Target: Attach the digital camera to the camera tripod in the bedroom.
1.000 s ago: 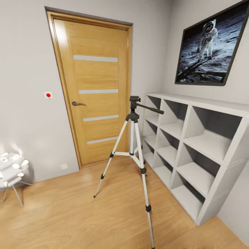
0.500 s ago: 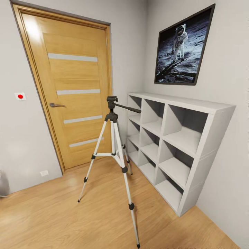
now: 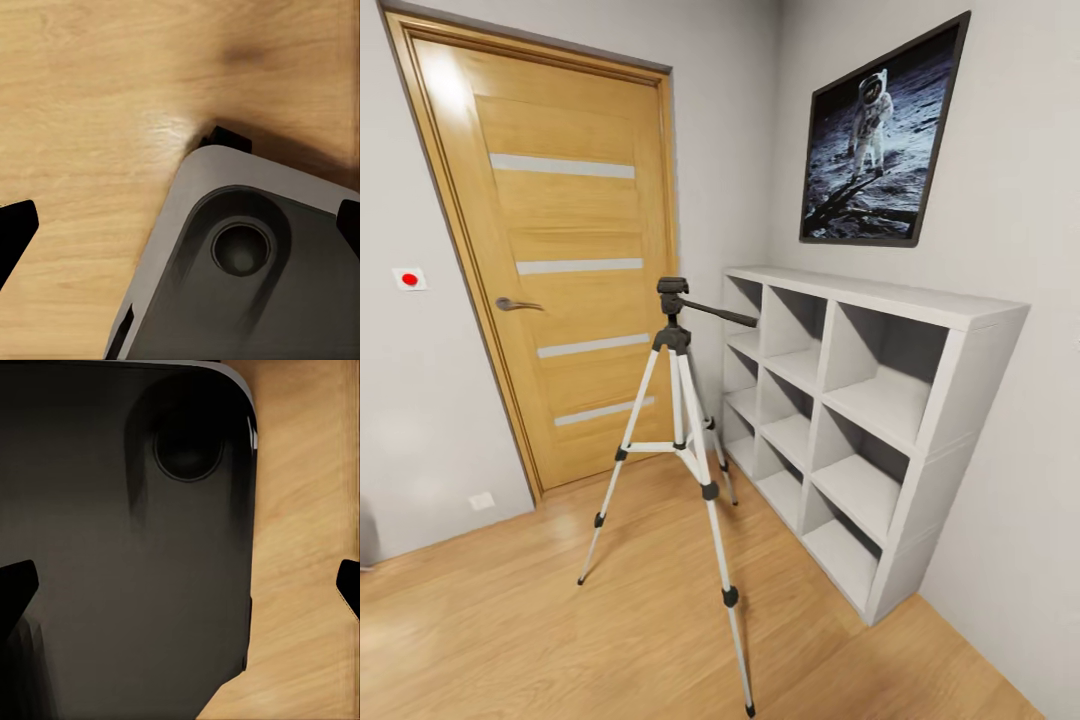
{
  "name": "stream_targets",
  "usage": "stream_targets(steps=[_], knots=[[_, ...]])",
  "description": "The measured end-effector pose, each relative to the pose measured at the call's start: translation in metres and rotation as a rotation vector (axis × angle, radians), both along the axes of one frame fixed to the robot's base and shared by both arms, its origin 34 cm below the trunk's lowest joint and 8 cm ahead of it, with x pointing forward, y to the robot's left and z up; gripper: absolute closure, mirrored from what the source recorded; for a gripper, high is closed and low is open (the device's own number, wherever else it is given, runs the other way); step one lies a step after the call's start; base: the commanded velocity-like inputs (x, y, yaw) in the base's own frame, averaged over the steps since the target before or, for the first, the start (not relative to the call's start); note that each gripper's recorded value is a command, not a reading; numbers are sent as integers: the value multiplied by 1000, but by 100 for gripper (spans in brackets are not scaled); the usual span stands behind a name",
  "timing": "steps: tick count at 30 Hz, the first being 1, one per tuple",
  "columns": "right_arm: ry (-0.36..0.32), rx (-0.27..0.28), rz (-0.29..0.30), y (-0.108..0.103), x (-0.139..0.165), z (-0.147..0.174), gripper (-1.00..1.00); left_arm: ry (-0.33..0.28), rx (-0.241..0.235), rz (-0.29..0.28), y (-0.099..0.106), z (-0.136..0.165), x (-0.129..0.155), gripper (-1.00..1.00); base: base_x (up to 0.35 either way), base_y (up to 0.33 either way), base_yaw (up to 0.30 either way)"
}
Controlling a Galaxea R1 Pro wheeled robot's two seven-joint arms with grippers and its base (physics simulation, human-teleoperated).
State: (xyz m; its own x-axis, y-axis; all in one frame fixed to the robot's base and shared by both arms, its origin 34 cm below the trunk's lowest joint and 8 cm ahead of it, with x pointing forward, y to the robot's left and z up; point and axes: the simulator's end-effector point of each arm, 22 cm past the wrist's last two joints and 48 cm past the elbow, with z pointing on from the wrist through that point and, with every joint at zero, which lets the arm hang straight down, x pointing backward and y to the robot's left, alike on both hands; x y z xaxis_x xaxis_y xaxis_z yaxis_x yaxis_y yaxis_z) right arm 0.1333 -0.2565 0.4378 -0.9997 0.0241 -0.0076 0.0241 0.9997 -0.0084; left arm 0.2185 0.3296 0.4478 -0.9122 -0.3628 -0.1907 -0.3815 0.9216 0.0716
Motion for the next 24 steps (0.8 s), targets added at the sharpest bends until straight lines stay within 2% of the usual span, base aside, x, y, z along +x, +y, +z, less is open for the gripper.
stream_targets(steps=[8,16,24], knots=[[0,0,1,0,0,0,-100,2,0,0,0,0,-1,-100,0,-184,0],[-1,0,-3,0,0,0,-100,3,1,0,1,0,-1,-100,0,-39,-13],[0,1,-6,1,0,0,-100,2,1,0,1,0,-1,-100,0,-3,-200]])
